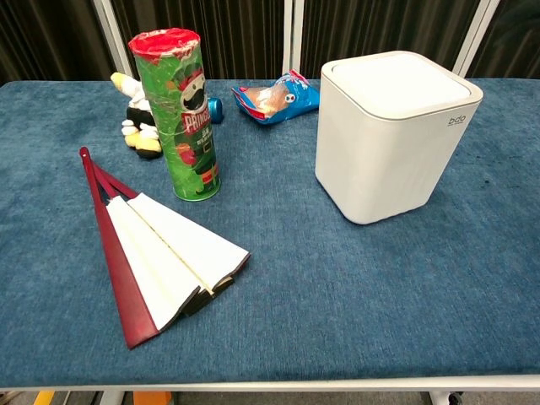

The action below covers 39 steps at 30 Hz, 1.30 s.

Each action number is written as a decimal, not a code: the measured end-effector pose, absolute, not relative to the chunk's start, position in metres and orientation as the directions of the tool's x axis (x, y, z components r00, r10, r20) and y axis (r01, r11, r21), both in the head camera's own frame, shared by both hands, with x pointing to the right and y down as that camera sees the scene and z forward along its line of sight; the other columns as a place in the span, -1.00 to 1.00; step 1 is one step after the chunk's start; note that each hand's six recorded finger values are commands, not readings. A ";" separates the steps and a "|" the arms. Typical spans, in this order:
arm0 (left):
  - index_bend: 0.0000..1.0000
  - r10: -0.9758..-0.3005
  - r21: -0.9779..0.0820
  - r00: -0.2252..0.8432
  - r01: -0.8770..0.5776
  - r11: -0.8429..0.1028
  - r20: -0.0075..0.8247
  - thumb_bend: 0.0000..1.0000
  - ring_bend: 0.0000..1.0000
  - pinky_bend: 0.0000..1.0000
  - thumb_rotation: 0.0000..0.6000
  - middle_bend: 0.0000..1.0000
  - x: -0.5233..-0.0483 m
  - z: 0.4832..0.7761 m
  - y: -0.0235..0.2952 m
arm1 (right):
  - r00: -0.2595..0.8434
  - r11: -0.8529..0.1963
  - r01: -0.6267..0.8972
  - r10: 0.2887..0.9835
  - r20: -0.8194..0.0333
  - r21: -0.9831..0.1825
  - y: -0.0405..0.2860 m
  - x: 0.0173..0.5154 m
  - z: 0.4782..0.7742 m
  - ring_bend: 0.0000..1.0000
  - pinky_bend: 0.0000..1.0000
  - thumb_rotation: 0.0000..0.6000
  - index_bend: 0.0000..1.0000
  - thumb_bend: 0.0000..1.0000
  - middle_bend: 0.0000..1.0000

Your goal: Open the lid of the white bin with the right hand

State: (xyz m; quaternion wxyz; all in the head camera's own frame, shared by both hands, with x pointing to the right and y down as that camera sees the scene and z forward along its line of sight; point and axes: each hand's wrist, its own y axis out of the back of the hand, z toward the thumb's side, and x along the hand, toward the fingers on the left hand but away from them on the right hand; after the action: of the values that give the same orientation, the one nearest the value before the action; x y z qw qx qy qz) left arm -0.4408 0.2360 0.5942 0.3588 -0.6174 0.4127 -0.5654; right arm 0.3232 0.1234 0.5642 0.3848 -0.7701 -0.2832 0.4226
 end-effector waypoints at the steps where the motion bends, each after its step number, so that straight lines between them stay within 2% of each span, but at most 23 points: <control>1: -0.62 -0.915 -0.909 0.017 -0.104 -0.404 0.404 -1.00 -0.95 -0.81 1.00 -0.73 -0.442 0.595 0.237 | 0.500 -0.556 0.092 0.743 -0.445 -0.826 0.119 0.314 0.568 -1.00 -1.00 1.00 -0.64 -0.46 -0.60; 8: -0.62 -0.910 -0.904 0.003 -0.113 -0.412 0.414 -1.00 -0.95 -0.81 1.00 -0.73 -0.447 0.598 0.241 | 0.550 -0.606 0.013 0.669 -0.500 -0.796 0.106 0.270 0.595 -1.00 -1.00 1.00 -0.49 -0.46 -0.51; 17: -0.62 -0.911 -0.905 0.004 -0.119 -0.409 0.412 -1.00 -0.95 -0.81 1.00 -0.73 -0.448 0.600 0.242 | 0.538 -0.663 -0.058 0.609 -0.583 -0.746 0.121 0.260 0.623 -1.00 -1.00 1.00 -0.44 -0.46 -0.45; 21: -0.62 -0.915 -0.908 0.004 -0.119 -0.402 0.404 -1.00 -0.95 -0.81 1.00 -0.73 -0.449 0.598 0.242 | 0.537 -0.628 -0.021 0.649 -0.539 -0.778 0.115 0.260 0.614 -1.00 -1.00 1.00 -0.46 -0.46 -0.53; 29: -0.62 -0.918 -0.911 0.011 -0.121 -0.395 0.396 -1.00 -0.95 -0.81 1.00 -0.73 -0.447 0.595 0.241 | 0.468 -0.479 0.105 0.797 -0.382 -0.871 0.094 0.289 0.572 -1.00 -1.00 1.00 -0.81 -0.46 -0.71; 33: -0.62 -0.919 -0.912 0.015 -0.119 -0.393 0.394 -1.00 -0.95 -0.81 1.00 -0.73 -0.447 0.594 0.240 | 0.404 -0.449 0.129 0.838 -0.366 -0.884 0.095 0.316 0.560 -1.00 -1.00 1.00 -0.85 -0.45 -0.75; 39: -0.62 -0.919 -0.912 0.016 -0.118 -0.392 0.393 -1.00 -0.95 -0.81 1.00 -0.73 -0.446 0.593 0.240 | 0.316 -0.430 0.132 0.872 -0.373 -0.893 0.118 0.354 0.557 -1.00 -1.00 1.00 -0.85 -0.45 -0.76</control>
State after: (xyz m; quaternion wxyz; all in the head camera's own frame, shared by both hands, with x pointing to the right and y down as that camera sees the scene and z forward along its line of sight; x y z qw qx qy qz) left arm -0.4459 0.2397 0.5934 0.3568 -0.6171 0.4203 -0.5615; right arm 0.3542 0.1182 0.5575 0.3984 -0.7065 -0.3554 0.4645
